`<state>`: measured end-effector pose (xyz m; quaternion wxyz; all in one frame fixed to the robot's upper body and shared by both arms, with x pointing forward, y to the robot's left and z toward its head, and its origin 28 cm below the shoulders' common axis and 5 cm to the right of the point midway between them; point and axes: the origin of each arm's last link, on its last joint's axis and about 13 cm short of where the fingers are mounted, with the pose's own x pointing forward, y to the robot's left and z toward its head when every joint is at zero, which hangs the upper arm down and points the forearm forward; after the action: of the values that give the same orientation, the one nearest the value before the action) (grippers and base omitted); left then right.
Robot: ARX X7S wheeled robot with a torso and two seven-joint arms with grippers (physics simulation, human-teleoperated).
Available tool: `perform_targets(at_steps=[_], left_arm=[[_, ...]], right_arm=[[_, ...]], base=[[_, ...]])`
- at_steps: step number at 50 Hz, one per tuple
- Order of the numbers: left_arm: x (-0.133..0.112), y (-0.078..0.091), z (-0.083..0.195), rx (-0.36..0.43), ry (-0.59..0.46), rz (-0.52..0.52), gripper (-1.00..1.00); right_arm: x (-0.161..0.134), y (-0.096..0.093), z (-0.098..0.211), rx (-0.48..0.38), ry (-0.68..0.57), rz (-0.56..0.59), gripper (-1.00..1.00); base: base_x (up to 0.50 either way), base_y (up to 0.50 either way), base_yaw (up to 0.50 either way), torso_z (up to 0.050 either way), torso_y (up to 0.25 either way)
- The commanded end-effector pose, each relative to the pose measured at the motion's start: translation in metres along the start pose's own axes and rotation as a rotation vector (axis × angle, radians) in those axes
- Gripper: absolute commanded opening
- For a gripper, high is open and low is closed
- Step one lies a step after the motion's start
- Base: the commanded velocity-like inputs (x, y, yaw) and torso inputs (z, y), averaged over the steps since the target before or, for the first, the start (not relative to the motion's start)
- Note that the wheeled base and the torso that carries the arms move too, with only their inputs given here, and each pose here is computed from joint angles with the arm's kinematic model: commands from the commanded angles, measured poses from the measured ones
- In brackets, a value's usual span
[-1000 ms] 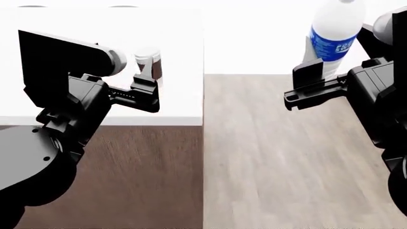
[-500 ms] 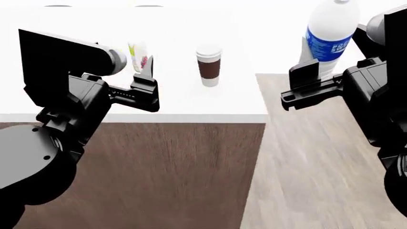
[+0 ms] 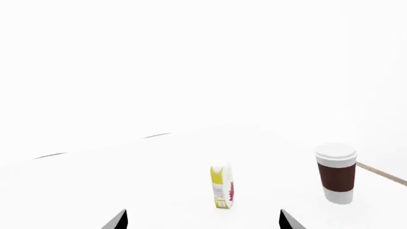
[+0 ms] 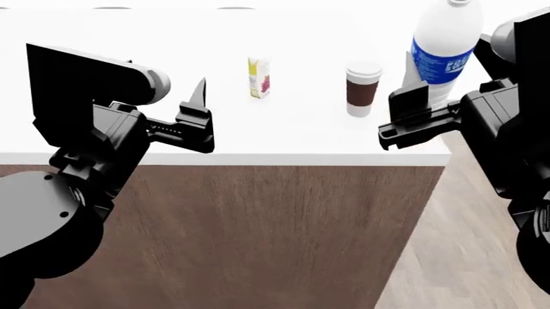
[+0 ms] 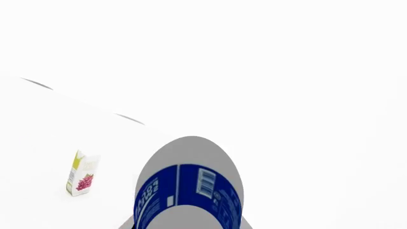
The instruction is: Move the drinks to the dining counter.
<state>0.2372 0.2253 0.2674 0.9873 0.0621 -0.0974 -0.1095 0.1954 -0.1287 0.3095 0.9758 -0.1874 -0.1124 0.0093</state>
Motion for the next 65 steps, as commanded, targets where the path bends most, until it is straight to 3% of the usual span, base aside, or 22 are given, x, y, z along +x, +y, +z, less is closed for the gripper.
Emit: perform_targets(at_steps=[1, 25, 50, 65], left_arm=[[0.0007, 0.0002, -0.0004, -0.002, 0.002, -0.001, 1.00], [0.0011, 0.0004, -0.0035, -0.003, 0.007, 0.000, 1.00], [0.0012, 0.0002, -0.0023, -0.002, 0.006, -0.003, 1.00], [0.0004, 0.0014, -0.0051, -0.007, 0.012, 0.004, 1.00]], right_arm=[[0.0015, -0.0018, 0.0019, -0.007, -0.021, -0.016, -1.00], [0.0028, 0.0000, 0.0001, -0.022, -0.023, -0.005, -1.00], [0.0040, 0.0009, -0.0008, -0.014, -0.026, 0.004, -1.00], [0.0028, 0.0024, -0.0001, -0.016, -0.042, 0.001, -1.00]], base=[[0.00, 0.50, 0.00, 0.000, 0.000], [0.08, 0.50, 0.00, 0.000, 0.000], [0.29, 0.50, 0.00, 0.000, 0.001], [0.34, 0.28, 0.00, 0.000, 0.002]])
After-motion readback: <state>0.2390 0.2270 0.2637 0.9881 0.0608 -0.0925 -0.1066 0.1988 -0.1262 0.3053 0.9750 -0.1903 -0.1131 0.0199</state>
